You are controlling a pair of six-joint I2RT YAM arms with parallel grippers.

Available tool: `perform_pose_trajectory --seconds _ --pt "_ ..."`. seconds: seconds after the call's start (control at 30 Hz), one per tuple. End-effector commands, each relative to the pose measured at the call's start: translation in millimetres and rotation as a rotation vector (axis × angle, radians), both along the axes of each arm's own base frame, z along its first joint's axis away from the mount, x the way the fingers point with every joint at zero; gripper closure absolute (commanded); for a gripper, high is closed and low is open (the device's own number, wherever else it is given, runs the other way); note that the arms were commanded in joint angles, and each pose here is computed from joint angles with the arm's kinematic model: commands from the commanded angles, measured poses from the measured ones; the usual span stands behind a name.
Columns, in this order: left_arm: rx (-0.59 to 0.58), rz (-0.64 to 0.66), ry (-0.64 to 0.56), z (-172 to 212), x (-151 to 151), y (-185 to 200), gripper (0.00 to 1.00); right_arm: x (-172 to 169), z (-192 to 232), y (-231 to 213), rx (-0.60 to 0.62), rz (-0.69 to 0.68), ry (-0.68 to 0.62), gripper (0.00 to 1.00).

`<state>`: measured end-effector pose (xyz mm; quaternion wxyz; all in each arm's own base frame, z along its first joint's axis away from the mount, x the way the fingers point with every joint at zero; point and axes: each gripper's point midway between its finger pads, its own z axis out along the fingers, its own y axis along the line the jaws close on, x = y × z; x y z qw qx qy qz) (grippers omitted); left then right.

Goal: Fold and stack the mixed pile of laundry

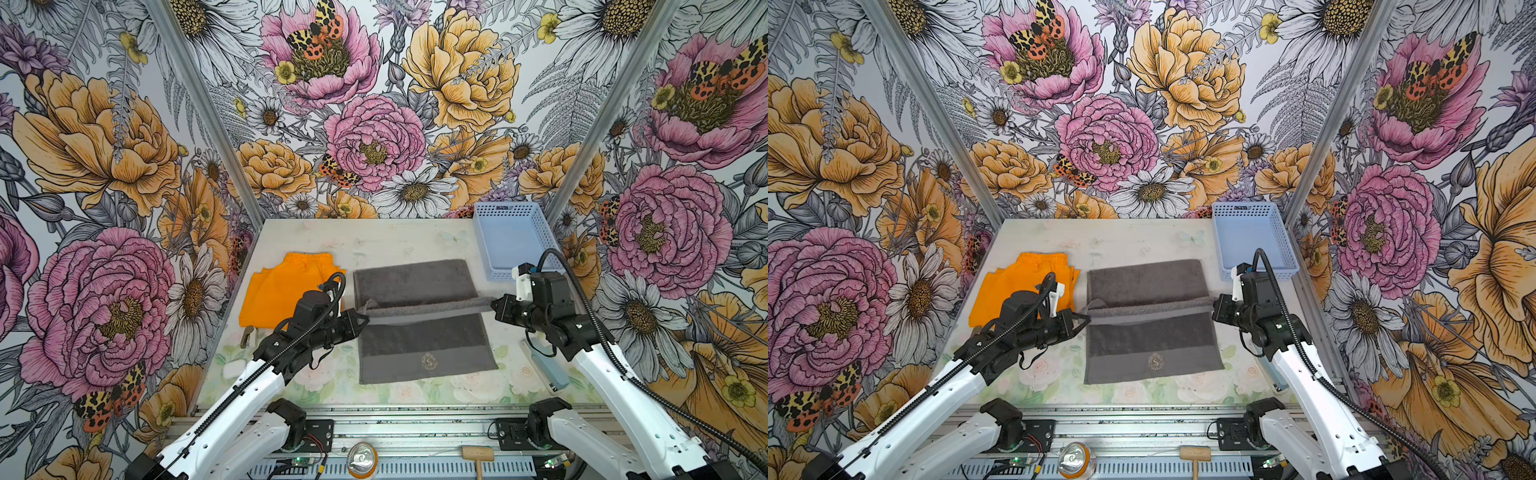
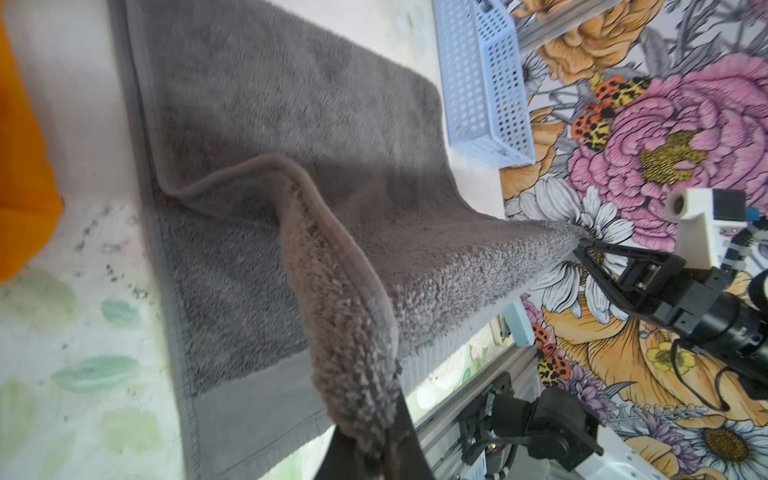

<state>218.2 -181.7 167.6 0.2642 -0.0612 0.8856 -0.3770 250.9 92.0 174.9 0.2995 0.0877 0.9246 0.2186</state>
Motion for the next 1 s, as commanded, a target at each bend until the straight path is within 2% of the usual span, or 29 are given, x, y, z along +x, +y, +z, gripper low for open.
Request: perform_pose_trajectory --seconds 0.0,0.27,0.37,0.47,0.67,0.83,0.97 --pt "-0.007 0.026 0.067 -16 -17 3 1.00 -13 -9 5 0.066 -0.027 0.045 1.00" --pt "-0.004 0.014 0.214 -54 -65 10 1.00 -48 -44 10 0.079 -0.036 0.184 1.00" --pt "-0.016 0.045 0.185 -44 -63 15 1.00 -44 -34 8 0.068 -0.040 0.151 1.00" --pt "0.001 0.073 0.104 -20 -44 18 1.00 -20 -4 3 0.012 -0.045 0.062 1.00" --pt "0.070 0.073 -0.060 35 31 24 1.00 64 75 5 -0.082 -0.008 -0.166 1.00" --pt "0.161 0.077 -0.264 103 124 38 1.00 146 137 7 -0.157 0.006 -0.372 1.00" --pt "0.237 0.068 -0.399 150 192 39 1.00 208 166 6 -0.186 0.004 -0.467 1.00"
